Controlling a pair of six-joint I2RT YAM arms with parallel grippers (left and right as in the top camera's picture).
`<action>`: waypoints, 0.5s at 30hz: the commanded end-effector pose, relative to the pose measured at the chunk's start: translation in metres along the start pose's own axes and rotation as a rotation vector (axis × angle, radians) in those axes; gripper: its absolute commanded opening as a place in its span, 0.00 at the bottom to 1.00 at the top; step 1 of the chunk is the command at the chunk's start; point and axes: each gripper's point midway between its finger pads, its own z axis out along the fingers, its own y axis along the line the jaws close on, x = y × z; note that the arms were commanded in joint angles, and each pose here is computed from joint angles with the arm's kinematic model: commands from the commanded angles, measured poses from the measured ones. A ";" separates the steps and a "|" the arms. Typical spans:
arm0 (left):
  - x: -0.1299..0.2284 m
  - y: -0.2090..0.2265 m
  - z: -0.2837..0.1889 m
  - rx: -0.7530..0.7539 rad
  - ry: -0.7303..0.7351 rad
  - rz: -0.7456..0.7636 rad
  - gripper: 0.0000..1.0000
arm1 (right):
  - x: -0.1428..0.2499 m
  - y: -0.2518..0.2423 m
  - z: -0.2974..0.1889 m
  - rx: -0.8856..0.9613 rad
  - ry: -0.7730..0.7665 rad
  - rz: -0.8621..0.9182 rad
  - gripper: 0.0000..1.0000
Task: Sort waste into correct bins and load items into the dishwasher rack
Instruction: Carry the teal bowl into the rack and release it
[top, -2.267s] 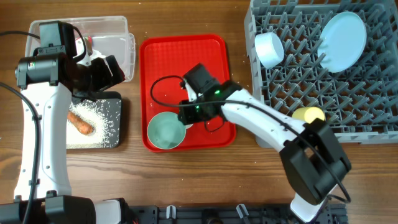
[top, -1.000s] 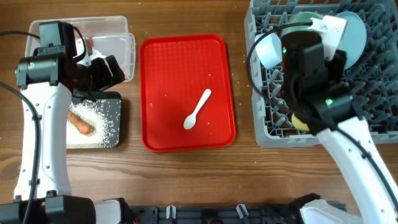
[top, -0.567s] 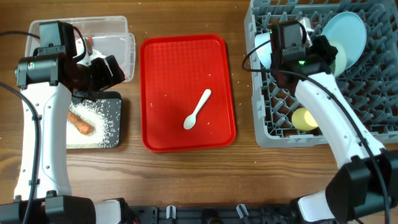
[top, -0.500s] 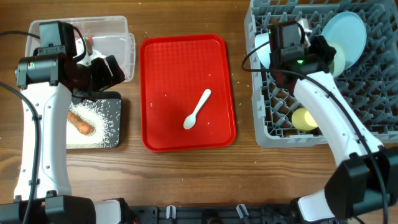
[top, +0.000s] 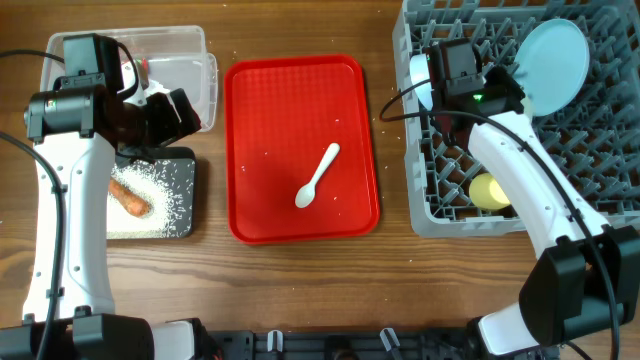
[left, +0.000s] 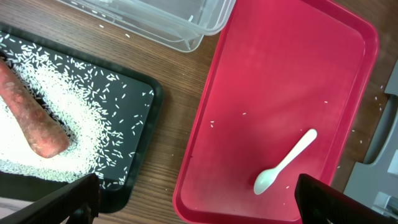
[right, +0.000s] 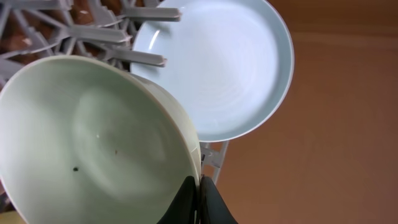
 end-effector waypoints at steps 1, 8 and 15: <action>-0.001 -0.003 0.000 0.010 0.002 0.021 1.00 | -0.004 0.015 0.003 -0.058 -0.012 -0.039 0.04; -0.001 -0.003 0.000 0.010 0.002 0.021 1.00 | 0.011 -0.029 0.006 0.161 0.094 0.039 0.04; -0.001 -0.003 0.000 0.010 0.002 0.021 1.00 | 0.005 -0.013 0.008 0.080 0.049 0.074 0.04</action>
